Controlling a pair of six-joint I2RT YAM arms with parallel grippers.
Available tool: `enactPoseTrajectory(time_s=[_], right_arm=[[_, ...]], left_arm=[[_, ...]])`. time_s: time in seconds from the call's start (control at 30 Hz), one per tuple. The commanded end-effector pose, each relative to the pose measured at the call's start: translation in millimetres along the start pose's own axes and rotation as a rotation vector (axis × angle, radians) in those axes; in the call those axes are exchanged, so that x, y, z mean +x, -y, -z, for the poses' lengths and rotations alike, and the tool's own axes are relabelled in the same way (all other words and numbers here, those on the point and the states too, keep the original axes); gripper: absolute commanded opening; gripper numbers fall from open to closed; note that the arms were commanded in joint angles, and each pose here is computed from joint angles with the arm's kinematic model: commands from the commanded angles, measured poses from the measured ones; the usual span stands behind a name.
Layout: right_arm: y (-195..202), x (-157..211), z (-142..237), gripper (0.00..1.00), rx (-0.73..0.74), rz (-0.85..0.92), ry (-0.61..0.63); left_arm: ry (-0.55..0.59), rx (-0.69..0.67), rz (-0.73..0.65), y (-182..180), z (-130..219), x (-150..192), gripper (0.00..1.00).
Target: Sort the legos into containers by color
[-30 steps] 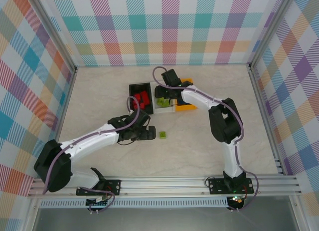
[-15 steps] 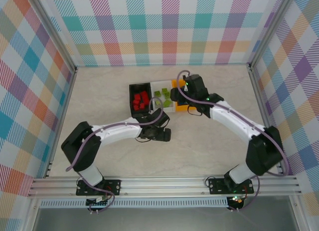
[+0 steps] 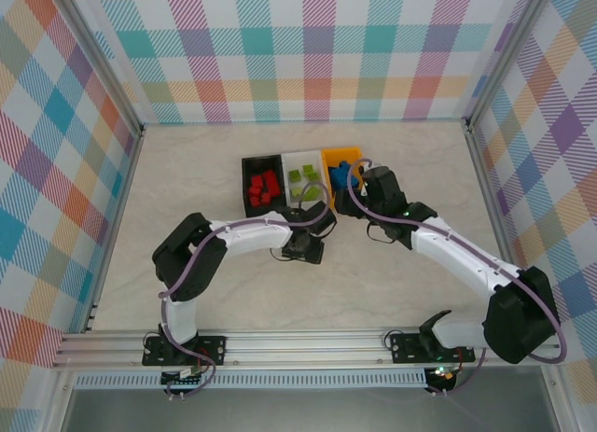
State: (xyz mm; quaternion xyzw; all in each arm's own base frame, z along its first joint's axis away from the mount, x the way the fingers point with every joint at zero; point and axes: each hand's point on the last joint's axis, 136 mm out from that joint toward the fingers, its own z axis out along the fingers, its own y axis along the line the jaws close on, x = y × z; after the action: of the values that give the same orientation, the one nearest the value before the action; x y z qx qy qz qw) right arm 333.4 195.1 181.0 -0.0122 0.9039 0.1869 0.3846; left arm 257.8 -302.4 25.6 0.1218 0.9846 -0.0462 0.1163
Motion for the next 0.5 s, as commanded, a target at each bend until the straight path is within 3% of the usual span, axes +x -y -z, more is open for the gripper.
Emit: enactPoseTrajectory(time_s=[0.0, 0.27, 0.47], right_arm=[[-0.9, -13.1, 8.1, 0.67, -0.014, -0.023, 0.057], [4.1, -13.0, 9.4, 0.67, -0.010, -0.041, 0.063], [13.5, -14.6, 13.6, 0.67, 0.009, -0.069, 0.079]], left_arm=[[-0.034, -0.055, -0.027, -6.9, -1.8, 9.4, 0.47], [-0.001, -0.083, -0.014, -12.6, 2.6, 4.8, 0.36], [0.112, -0.092, -0.003, -17.4, 42.4, -20.1, 0.35]])
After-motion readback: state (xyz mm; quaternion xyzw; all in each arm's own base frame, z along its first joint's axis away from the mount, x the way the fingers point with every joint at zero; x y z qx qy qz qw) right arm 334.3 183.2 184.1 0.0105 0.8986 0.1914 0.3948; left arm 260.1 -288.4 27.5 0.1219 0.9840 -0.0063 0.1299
